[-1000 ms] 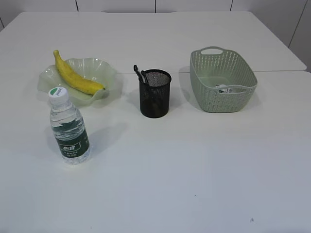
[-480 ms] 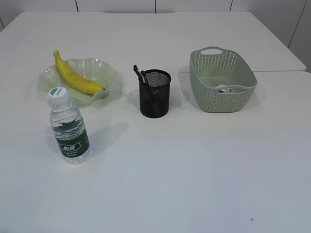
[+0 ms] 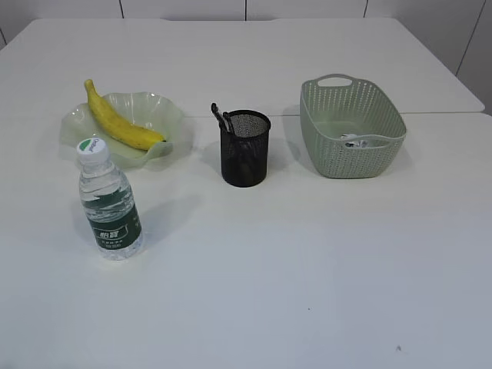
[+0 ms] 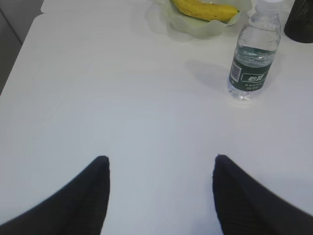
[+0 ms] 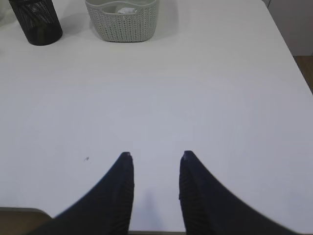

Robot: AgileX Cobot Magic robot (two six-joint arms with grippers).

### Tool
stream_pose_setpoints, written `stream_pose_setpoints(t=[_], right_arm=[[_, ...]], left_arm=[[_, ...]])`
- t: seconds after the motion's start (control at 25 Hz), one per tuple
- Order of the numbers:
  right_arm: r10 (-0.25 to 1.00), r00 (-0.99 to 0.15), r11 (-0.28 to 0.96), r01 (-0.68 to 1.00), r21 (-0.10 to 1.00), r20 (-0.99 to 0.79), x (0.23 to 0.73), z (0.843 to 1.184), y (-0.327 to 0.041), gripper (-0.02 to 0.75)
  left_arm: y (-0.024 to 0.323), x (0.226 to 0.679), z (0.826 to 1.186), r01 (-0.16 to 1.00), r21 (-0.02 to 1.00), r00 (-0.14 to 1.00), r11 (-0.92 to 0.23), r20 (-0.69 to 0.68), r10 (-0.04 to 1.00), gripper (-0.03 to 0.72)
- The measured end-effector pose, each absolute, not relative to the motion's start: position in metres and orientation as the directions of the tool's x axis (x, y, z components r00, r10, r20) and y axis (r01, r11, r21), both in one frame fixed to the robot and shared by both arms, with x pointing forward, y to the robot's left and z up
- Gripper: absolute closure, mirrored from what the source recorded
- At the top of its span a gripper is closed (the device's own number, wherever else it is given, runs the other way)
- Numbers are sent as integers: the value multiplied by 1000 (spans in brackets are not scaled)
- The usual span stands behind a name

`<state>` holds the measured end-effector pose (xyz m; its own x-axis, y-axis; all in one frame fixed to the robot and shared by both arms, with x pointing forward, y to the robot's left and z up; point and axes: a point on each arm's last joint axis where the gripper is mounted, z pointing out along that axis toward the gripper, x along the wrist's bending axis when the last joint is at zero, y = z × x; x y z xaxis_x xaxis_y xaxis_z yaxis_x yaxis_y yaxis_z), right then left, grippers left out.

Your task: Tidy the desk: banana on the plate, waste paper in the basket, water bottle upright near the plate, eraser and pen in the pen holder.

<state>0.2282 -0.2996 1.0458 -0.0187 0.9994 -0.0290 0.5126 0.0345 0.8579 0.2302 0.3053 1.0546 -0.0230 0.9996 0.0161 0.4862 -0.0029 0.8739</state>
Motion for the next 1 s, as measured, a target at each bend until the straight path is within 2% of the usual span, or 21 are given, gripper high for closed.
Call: stream_pose_setpoints(t=[1.0], right_arm=[[999,-19,34,511,859,-29,228,1046,-300,498]], left_arm=[[305,230,1054,487,873,-22,-5,18,1000,222]])
